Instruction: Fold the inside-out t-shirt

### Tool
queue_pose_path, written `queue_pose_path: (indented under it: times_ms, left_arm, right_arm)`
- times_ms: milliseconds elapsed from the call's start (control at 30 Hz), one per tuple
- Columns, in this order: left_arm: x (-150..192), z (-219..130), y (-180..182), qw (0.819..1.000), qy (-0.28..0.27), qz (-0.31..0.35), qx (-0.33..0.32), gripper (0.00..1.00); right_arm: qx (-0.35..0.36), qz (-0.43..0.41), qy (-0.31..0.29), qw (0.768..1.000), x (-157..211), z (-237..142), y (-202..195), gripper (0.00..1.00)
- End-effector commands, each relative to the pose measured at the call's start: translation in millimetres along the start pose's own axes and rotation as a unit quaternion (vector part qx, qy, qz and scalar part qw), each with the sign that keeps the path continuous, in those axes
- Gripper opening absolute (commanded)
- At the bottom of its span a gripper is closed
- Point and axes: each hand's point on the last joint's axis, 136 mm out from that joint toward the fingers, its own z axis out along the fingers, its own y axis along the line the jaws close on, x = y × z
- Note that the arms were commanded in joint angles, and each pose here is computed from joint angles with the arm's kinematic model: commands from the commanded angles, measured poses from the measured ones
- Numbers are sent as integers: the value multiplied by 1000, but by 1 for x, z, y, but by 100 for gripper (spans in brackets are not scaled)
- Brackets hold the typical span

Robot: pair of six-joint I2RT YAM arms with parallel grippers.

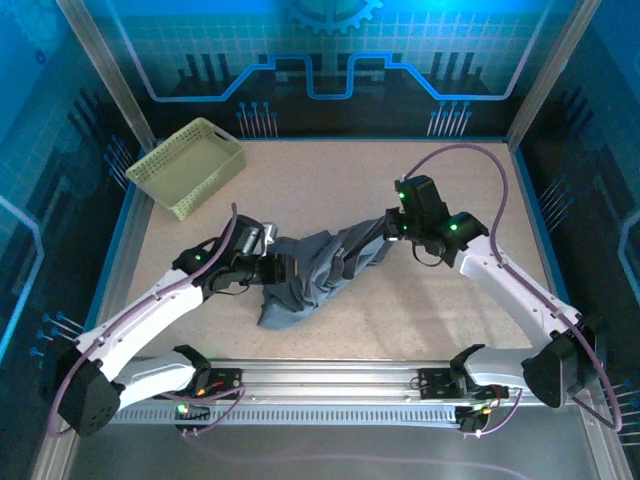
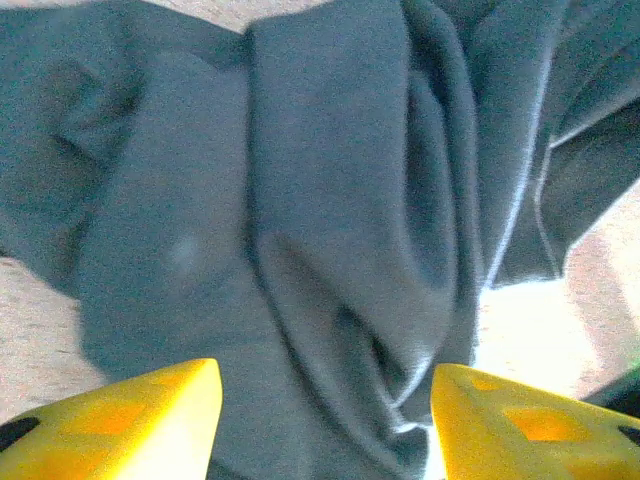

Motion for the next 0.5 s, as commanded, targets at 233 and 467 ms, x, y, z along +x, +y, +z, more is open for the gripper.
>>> queue_pose_path:
  times_ms: [233, 467]
  left_arm:
    - [37, -6, -39, 982, -39, 173, -69, 79]
    - [76, 33, -32, 959, 12, 238, -151, 90]
  right_arm:
    - [45, 33, 55, 997, 51, 21, -31, 2]
    - [35, 38, 34, 998, 29, 12, -27, 1]
